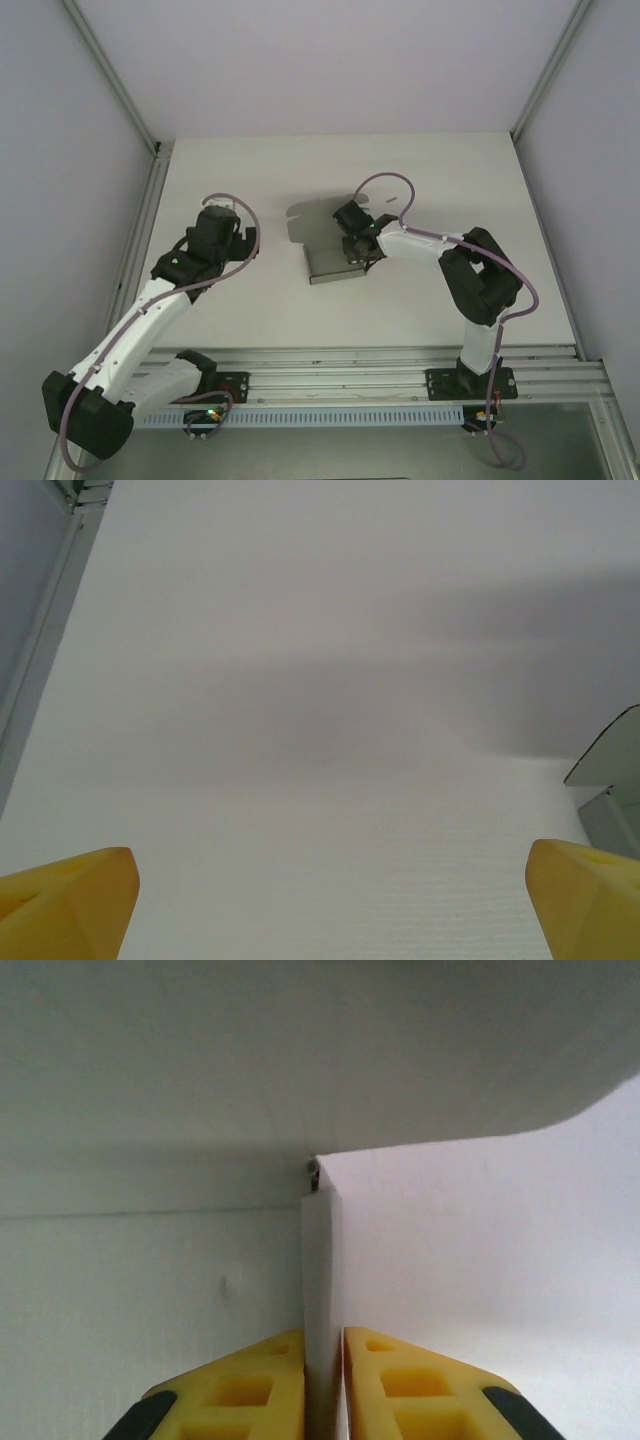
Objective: Assemble paper box
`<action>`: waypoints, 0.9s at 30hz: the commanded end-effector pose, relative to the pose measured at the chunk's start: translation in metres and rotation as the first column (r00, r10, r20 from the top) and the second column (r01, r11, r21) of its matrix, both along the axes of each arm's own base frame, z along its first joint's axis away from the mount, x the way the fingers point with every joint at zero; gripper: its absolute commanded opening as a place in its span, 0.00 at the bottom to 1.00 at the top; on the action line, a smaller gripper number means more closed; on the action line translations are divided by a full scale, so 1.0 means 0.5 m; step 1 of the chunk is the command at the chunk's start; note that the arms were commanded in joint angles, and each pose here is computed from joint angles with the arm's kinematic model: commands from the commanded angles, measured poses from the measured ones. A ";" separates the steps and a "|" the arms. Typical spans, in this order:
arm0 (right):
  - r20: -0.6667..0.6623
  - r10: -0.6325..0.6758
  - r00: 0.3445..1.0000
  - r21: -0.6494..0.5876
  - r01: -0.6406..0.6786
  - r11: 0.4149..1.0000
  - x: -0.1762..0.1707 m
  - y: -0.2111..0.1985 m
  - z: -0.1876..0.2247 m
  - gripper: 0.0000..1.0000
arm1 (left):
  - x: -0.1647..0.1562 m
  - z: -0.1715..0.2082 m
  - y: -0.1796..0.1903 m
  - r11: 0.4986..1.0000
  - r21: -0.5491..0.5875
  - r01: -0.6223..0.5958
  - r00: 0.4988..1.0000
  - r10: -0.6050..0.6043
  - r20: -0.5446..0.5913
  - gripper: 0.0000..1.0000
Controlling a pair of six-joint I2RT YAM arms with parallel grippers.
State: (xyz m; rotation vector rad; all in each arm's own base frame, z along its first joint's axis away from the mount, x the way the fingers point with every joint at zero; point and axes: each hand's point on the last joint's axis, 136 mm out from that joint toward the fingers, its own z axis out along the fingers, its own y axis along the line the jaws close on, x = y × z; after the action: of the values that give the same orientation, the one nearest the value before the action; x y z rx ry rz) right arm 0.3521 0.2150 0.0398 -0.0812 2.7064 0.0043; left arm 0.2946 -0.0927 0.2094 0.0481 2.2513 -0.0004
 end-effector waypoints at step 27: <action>0.512 0.603 0.612 -0.009 -0.698 0.716 0.011 -0.022 0.325 1.00 | 0.049 -0.014 -0.244 0.624 -0.194 0.757 0.642 -0.765 0.044 0.99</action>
State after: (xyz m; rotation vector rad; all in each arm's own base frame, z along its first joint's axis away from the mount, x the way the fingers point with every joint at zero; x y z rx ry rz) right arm 0.3631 0.1736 0.1793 -0.5283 2.2100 0.2694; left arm 0.3179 -0.1994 0.1816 0.7631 2.1994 -0.5915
